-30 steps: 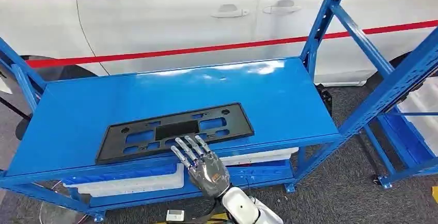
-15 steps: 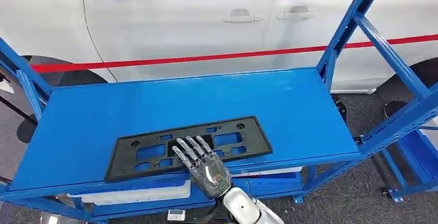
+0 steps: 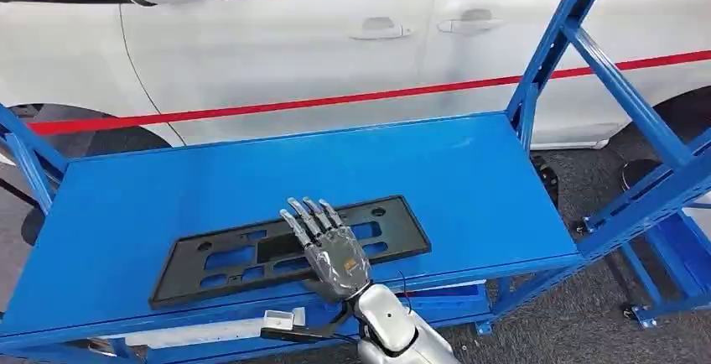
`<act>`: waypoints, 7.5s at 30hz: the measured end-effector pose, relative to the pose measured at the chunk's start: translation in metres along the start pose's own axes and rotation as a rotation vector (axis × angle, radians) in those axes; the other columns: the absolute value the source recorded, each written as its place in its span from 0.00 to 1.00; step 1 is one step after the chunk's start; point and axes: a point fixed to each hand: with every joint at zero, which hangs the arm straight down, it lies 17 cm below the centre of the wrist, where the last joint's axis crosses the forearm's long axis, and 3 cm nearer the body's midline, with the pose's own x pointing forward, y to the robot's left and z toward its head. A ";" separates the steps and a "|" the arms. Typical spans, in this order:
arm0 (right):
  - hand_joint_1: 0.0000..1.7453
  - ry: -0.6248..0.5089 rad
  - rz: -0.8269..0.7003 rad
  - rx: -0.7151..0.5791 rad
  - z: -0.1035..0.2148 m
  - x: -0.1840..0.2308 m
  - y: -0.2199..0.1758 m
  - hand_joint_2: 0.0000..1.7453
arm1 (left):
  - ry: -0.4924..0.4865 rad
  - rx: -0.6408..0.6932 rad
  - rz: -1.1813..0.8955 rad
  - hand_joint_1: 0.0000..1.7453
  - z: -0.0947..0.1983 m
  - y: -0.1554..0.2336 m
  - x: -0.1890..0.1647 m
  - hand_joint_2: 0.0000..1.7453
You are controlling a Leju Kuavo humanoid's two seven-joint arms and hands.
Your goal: Take the parts from the cabinet and place them on the table.
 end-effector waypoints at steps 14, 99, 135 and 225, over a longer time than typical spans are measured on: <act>0.00 0.013 0.097 0.088 -0.003 -0.010 0.015 1.00 | -0.002 -0.018 -0.025 0.00 0.000 -0.002 0.000 0.00; 1.00 0.238 -1.053 -0.594 0.140 -0.060 -0.191 1.00 | 0.018 0.152 0.194 0.00 0.009 0.027 -0.018 1.00; 1.00 0.263 -1.068 -0.565 0.164 -0.059 -0.175 1.00 | 0.090 0.154 0.216 0.00 0.011 0.029 -0.033 1.00; 1.00 0.341 -1.119 -0.655 0.200 -0.096 -0.192 1.00 | 0.021 0.176 0.243 0.00 0.011 0.045 -0.024 1.00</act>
